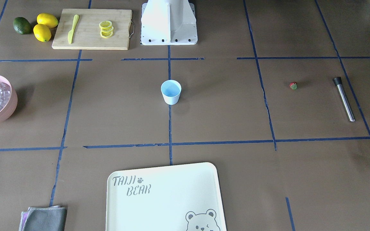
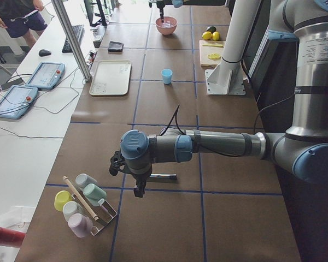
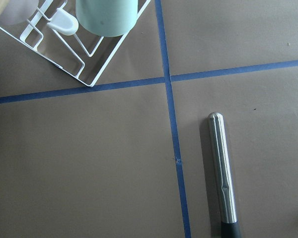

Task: Mash ice and strawberries in cup
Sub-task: 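Lower the right gripper into the pink bowl and grasp an ice cube, then lift the ice cube and carry it over the light-blue cup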

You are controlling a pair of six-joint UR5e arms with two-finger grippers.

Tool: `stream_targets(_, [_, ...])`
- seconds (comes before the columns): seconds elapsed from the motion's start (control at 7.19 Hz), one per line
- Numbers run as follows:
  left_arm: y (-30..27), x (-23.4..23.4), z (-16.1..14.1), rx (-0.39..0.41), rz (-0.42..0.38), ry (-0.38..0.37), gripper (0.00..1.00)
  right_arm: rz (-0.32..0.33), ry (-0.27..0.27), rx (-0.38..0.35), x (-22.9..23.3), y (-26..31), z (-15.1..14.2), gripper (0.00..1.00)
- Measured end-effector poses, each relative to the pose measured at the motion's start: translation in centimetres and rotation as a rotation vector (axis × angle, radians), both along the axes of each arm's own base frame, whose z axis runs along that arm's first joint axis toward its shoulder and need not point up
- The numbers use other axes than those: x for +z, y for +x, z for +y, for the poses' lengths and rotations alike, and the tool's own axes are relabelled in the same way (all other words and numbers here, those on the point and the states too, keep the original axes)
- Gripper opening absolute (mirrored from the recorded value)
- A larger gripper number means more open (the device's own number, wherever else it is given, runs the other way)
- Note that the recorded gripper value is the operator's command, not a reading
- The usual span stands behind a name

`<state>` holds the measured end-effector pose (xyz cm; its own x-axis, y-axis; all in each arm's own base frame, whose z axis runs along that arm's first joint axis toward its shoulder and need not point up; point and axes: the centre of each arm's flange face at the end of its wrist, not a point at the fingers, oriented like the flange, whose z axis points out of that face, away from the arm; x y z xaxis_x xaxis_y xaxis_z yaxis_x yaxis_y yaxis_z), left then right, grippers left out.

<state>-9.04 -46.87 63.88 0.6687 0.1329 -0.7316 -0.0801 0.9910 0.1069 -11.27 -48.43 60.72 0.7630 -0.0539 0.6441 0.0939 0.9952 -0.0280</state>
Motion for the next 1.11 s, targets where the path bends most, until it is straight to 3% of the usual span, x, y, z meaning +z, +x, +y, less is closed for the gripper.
stream_targets(0.42, [0.0,-0.01,0.0,0.0,0.0,0.001,1.0,0.009,-0.014,-0.008,0.83,-0.4,0.12,0.56])
stream_targets(0.56, [0.0,-0.02,0.0,0.0,0.0,0.001,1.0,0.01,-0.016,-0.012,0.97,-0.57,0.17,0.37])
stream_targets(0.7, [0.0,-0.05,-0.01,0.0,0.001,0.001,1.0,0.011,-0.017,-0.015,1.0,-0.7,0.21,0.11])
stream_targets(0.83, [-0.02,-0.08,-0.01,-0.001,0.001,0.002,1.0,0.011,-0.016,-0.017,1.02,-0.78,0.23,0.02])
stream_targets(1.11, [-0.05,-0.17,0.01,-0.002,0.002,0.003,1.0,0.009,-0.009,-0.023,0.89,-0.82,0.21,0.0])
